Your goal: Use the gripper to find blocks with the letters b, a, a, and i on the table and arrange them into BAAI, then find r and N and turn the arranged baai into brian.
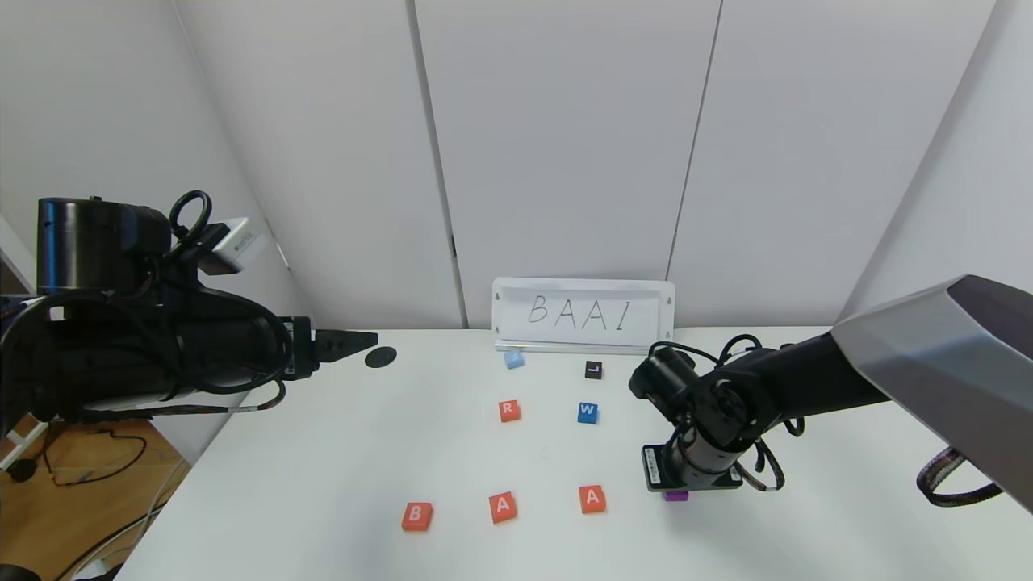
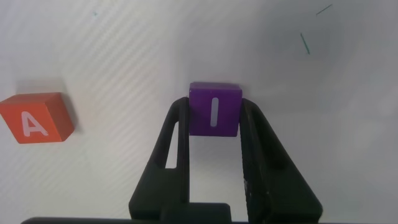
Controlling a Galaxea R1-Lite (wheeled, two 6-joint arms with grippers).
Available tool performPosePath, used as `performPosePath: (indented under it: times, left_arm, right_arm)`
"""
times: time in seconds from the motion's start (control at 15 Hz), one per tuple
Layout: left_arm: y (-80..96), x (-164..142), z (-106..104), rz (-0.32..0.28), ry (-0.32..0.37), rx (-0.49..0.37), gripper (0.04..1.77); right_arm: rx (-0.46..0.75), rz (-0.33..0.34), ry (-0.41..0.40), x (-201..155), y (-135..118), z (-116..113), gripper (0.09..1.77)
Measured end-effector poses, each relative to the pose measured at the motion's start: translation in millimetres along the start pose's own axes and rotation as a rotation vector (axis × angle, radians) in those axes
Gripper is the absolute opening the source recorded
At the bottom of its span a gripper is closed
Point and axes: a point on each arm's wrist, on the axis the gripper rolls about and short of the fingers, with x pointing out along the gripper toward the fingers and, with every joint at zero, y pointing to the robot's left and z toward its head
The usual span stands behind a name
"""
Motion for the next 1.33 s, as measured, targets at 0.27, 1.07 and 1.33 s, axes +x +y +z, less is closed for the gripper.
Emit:
performPosePath:
  times: [0.27,1.07,1.33]
  left_arm:
    - [0.0,0,0,0.0,0.0,0.0,1.72]
    - [-0.1,0,0,-0.001,-0.002,0.0,1.72]
    - [-0.2,-1,0,-0.001,-0.002,0.001,1.72]
  right_arm:
    - [0.0,0.0,0.002,1,0,0,0.91]
    - [-0.001,0.008,-0.013,-5,0,3,1.54]
    - [-0.004,0.017,-0.036,-17,-4,7,1.61]
